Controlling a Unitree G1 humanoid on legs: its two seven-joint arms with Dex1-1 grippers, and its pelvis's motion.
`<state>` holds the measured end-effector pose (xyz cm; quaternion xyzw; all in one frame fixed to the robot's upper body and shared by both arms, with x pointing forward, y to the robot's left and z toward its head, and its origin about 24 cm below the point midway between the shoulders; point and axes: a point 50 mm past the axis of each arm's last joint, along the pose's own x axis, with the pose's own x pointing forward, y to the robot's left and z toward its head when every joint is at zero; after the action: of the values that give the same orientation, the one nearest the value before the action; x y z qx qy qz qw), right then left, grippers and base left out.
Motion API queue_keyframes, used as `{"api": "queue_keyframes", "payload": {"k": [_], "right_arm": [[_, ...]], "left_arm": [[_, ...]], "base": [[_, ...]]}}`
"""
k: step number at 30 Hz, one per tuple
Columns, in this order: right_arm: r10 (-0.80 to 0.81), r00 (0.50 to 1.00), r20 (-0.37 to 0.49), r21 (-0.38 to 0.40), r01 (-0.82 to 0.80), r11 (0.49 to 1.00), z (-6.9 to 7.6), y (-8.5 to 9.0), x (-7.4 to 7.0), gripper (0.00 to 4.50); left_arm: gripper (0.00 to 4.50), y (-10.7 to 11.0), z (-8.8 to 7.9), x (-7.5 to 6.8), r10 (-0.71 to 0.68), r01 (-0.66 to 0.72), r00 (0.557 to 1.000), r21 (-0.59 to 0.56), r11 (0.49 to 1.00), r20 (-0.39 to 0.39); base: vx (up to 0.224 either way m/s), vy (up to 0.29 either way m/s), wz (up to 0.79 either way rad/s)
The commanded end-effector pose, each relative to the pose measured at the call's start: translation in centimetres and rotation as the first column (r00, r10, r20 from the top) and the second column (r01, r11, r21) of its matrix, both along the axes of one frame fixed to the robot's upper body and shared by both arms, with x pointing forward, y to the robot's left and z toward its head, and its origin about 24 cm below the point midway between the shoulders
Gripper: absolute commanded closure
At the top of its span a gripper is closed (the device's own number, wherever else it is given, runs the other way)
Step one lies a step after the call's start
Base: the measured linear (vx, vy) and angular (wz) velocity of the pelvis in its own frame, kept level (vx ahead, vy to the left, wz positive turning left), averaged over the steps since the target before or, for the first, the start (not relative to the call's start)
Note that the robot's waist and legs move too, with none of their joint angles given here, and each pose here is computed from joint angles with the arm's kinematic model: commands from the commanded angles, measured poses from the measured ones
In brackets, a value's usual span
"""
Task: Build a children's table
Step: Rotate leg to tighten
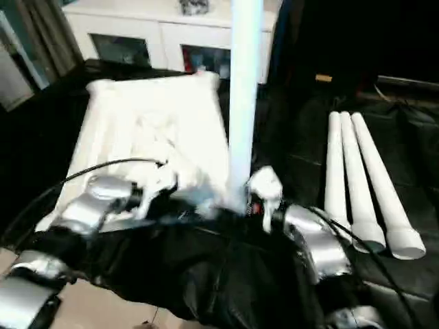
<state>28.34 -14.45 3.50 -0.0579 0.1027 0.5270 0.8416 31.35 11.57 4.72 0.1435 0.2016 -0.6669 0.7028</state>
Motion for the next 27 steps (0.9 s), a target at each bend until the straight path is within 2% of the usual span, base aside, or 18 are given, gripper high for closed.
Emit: {"api": "queue_keyframes", "payload": {"k": [1, 3, 4, 6, 11, 14, 15, 17, 18, 20, 21, 22, 25, 27], "right_arm": [[0.097, 0.995, -0.033, -0.001, -0.097, 0.995, -0.1, 0.6, -0.7, 1.01], [0.171, 0.984, -0.056, -0.033, -0.173, 0.984, -0.2, 0.3, -1.3, 1.04], [0.196, 0.978, -0.068, -0.038, -0.199, 0.979, -0.2, 0.3, -1.5, 1.28], [0.228, 0.970, -0.085, -0.037, -0.232, 0.972, -0.2, 0.3, -1.7, 1.40], [0.237, 0.967, -0.091, -0.022, -0.239, 0.971, -0.1, 0.6, -1.8, 1.68], [0.181, 0.980, -0.088, 0.008, -0.181, 0.983, -0.1, 0.8, -1.6, 1.72], [0.052, 0.996, -0.076, 0.010, -0.051, 0.999, -0.4, 1.0, -0.7, 1.72], [-0.008, 0.997, -0.073, 0.010, 0.009, 1.000, -0.6, 1.1, -0.3, 1.73], [-0.149, 0.987, -0.058, -0.002, 0.150, 0.989, -1.1, 1.1, 0.6, 1.73], [-0.277, 0.959, -0.053, -0.014, 0.276, 0.961, -1.6, 1.1, 1.3, 1.73], [-0.386, 0.921, -0.052, -0.015, 0.385, 0.923, -1.9, 1.2, 1.9, 1.73], [-0.529, 0.846, -0.063, -0.014, 0.529, 0.849, -2.4, 1.6, 2.6, 1.73], [-0.578, 0.813, -0.074, -0.013, 0.578, 0.816, -2.6, 2.2, 2.9, 1.74], [-0.626, 0.777, -0.064, -0.029, 0.626, 0.780, -2.7, 3.5, 3.1, 1.74]], "left_arm": [[4.50, -0.7, 1.0, -0.1, -0.061, 0.062, 0.998, -0.047, 0.997, 0.025], [4.50, 0.0, 1.1, -0.1, -0.089, 0.090, 0.996, -0.025, 0.996, 0.020], [4.50, 0.1, 1.2, -0.1, -0.098, 0.098, 0.995, -0.018, 0.995, 0.020], [4.50, 0.4, 1.2, -0.2, -0.112, 0.112, 0.994, -0.008, 0.994, 0.016], [4.50, 0.6, 1.1, -0.2, -0.118, 0.118, 0.993, -0.004, 0.993, 0.011], [4.50, 0.4, 1.0, -0.2, -0.096, 0.096, 0.995, -0.009, 0.995, 0.016], [4.50, -0.1, 0.8, 0.2, -0.039, 0.039, 0.999, -0.010, 0.999, 0.031], [4.50, -0.3, 0.7, 0.4, -0.011, 0.011, 0.999, -0.008, 1.000, 0.040], [4.50, -0.8, 0.6, 0.8, 0.057, -0.057, 0.997, -0.004, 0.998, 0.049], [4.50, -1.4, 0.5, 1.2, 0.117, -0.116, 0.991, -0.013, 0.993, 0.059], [4.50, -2.2, 0.5, 1.5, 0.170, -0.169, 0.983, -0.020, 0.985, 0.064], [4.50, -3.4, 0.4, 1.9, 0.245, -0.243, 0.967, -0.032, 0.969, 0.075], [4.50, -4.3, 0.4, 2.1, 0.284, -0.282, 0.956, -0.044, 0.959, 0.077], [4.50, -5.7, 0.4, 2.3, 0.351, -0.346, 0.932, -0.073, 0.935, 0.086]], "base": [[0.000, 0.000, 0.00], [0.000, 0.000, 0.00], [0.000, 0.000, 0.00], [0.000, 0.000, 0.00], [0.000, 0.000, 0.00], [0.000, 0.000, 0.00], [0.000, 0.000, 0.00], [0.000, 0.000, 0.00], [0.000, 0.000, 0.00], [0.000, 0.000, 0.00], [0.000, 0.000, 0.00], [0.000, 0.000, 0.00], [0.000, 0.000, 0.00], [0.000, 0.000, 0.00]]}}
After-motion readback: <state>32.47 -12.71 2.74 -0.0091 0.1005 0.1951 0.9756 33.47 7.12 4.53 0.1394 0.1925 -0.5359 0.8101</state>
